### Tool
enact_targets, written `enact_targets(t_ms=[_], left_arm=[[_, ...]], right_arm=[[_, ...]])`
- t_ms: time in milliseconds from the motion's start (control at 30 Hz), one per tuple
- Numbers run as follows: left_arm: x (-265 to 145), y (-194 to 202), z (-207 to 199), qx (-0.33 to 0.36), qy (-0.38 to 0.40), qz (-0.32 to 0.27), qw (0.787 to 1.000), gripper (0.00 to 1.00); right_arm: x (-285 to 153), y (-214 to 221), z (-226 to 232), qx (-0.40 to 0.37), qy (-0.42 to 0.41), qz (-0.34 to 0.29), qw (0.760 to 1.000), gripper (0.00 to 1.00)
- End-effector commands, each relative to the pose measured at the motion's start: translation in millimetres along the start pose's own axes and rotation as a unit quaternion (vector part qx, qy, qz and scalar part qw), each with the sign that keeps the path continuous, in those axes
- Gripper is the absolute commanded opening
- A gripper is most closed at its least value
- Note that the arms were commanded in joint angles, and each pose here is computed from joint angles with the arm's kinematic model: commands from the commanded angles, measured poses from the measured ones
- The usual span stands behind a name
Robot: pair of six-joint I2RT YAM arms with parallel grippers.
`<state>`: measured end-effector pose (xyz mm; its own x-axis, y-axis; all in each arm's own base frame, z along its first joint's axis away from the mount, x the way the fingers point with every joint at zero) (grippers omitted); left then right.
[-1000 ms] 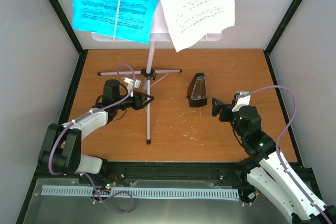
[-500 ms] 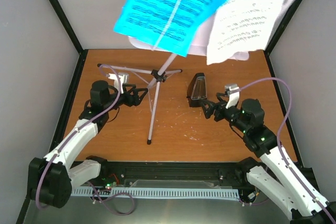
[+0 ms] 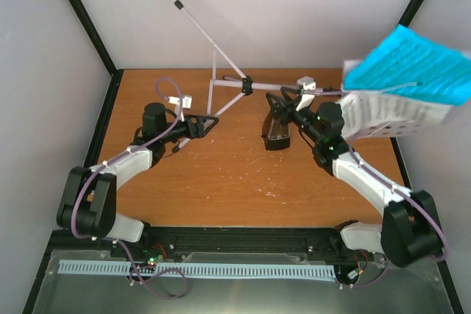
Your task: Pack up the instrument practice props
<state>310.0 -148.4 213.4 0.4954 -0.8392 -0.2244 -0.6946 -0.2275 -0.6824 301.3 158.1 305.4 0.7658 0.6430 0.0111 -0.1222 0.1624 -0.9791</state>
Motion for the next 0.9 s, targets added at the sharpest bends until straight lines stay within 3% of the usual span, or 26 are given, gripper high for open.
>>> enact_targets(t_ms=[0,100,133,400,867], left_arm=[[15,-31,-18,0.058,0.060,-0.019,0.996,0.90],[27,-27,-10,0.060,0.066,-0.001,0.996,0.89],[30,-27,-7,0.062,0.062,0.000,0.996,0.89],[37,-28,-6,0.057,0.077,0.013,0.995,0.89],[37,-24,-20,0.118,0.044,0.026,0.992,0.88]], right_arm=[[14,-72,-5,-0.061,-0.019,-0.171,0.983,0.48],[26,-76,-20,-0.078,-0.019,-0.155,0.985,0.16],[27,-78,-23,-0.078,-0.026,-0.153,0.985,0.15],[23,-71,-22,-0.081,-0.046,-0.116,0.989,0.26],[20,-48,-23,-0.066,-0.046,-0.086,0.993,0.37]])
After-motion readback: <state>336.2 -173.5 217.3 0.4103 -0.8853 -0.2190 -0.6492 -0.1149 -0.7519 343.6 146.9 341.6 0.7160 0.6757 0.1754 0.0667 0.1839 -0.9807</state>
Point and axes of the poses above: each gripper's point midway between its finger pads, its own x axis out along the fingers, its own z axis along the line the jaws close on, y = z × x, the point moved 7 cm from there along -x, back along the fingers, and after that the axes turned 2 degrees about -x, right-handed, at the moved point
